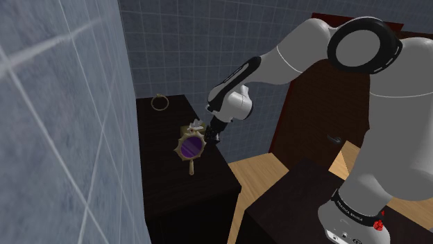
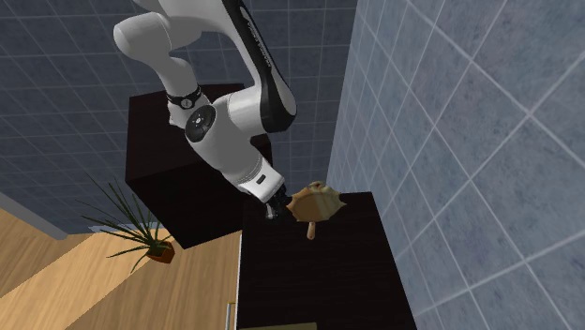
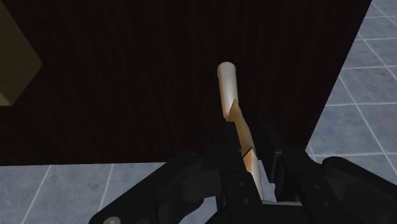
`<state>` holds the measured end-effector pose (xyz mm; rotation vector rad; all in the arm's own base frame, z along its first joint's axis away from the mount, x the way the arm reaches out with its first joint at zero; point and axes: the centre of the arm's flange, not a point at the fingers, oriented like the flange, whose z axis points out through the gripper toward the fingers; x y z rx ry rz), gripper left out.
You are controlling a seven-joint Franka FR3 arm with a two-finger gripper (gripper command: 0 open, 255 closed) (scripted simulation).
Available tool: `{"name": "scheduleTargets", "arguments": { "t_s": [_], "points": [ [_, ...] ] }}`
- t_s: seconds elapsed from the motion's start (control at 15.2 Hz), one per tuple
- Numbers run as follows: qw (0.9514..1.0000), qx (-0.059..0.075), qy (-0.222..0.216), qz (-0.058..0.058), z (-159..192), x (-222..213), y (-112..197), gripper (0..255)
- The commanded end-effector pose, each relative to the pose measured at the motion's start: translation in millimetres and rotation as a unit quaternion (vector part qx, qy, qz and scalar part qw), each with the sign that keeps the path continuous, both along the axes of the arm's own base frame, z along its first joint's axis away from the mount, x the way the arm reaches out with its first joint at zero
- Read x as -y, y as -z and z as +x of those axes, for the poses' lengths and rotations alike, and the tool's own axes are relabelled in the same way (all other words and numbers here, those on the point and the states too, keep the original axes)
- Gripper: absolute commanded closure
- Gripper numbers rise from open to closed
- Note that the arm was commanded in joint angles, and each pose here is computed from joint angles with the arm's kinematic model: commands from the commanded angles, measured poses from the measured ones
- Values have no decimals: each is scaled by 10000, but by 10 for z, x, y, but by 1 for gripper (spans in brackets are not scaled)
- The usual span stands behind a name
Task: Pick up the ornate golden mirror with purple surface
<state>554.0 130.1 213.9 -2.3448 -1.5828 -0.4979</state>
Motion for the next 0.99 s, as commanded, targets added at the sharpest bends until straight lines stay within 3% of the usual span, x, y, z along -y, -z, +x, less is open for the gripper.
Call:
{"name": "scheduleTargets", "arguments": {
  "t_s": [0.0,0.92],
  "points": [
    [10000,-3,-1,-1,-1,-1,-48,255],
    [10000,-3,-1,-1,0,-1,-787,255]
  ]
}}
